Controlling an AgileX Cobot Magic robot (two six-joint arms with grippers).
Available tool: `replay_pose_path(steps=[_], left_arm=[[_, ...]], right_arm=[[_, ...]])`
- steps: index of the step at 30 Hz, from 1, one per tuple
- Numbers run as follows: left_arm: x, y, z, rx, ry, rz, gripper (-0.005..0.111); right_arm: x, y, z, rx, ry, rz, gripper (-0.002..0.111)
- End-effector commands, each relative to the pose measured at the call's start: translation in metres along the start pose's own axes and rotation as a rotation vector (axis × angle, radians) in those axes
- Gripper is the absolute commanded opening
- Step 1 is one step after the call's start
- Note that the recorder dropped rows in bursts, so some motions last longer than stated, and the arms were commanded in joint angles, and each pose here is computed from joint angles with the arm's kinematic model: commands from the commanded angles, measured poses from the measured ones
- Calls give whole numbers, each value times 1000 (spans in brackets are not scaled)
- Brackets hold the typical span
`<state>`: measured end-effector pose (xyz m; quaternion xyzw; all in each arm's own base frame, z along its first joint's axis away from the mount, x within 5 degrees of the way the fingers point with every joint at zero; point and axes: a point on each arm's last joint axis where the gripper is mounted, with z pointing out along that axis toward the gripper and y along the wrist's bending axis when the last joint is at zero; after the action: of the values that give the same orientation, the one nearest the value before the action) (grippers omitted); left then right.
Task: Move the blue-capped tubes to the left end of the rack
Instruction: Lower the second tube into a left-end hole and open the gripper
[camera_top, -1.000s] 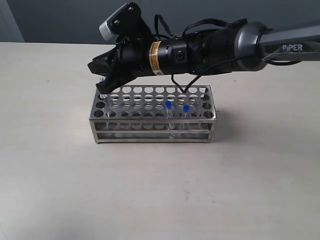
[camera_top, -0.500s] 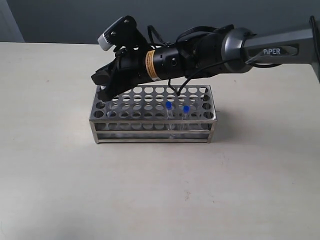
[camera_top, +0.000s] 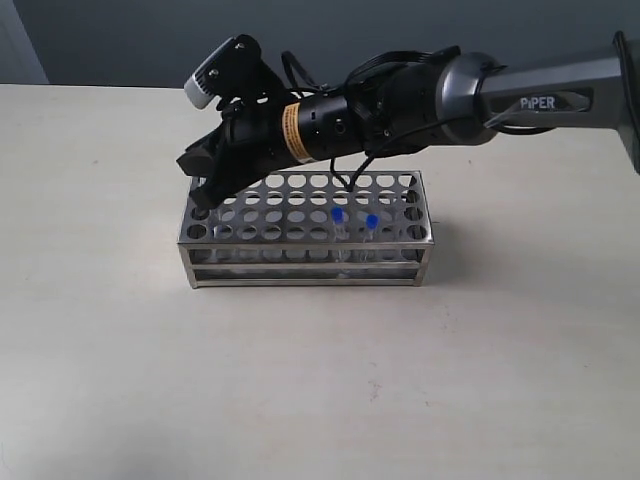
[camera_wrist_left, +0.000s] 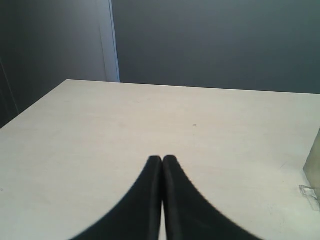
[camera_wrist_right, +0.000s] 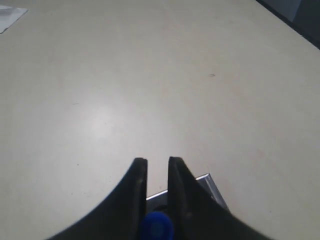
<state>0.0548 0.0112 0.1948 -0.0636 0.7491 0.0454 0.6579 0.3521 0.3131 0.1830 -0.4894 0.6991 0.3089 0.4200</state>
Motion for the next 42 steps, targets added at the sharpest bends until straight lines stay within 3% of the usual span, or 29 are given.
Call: replay_pose_path(steps=[1,12,18,29,42], left_arm=[[1,0,0,8,0,-5,0],[1,0,0,8,0,-5,0],[1,0,0,8,0,-5,0],[1,0,0,8,0,-5,0],[1,0,0,8,0,-6,0]], right_arm=[[-5,8,2,-43,-22,-3,-1],[-6,5,2,-18,-17,-24,-1],[-24,3,1,-22,-39,-25,-1],[-24,20,8,-65,30,-22,-1],[3,23,28,-120,84,7,-1]])
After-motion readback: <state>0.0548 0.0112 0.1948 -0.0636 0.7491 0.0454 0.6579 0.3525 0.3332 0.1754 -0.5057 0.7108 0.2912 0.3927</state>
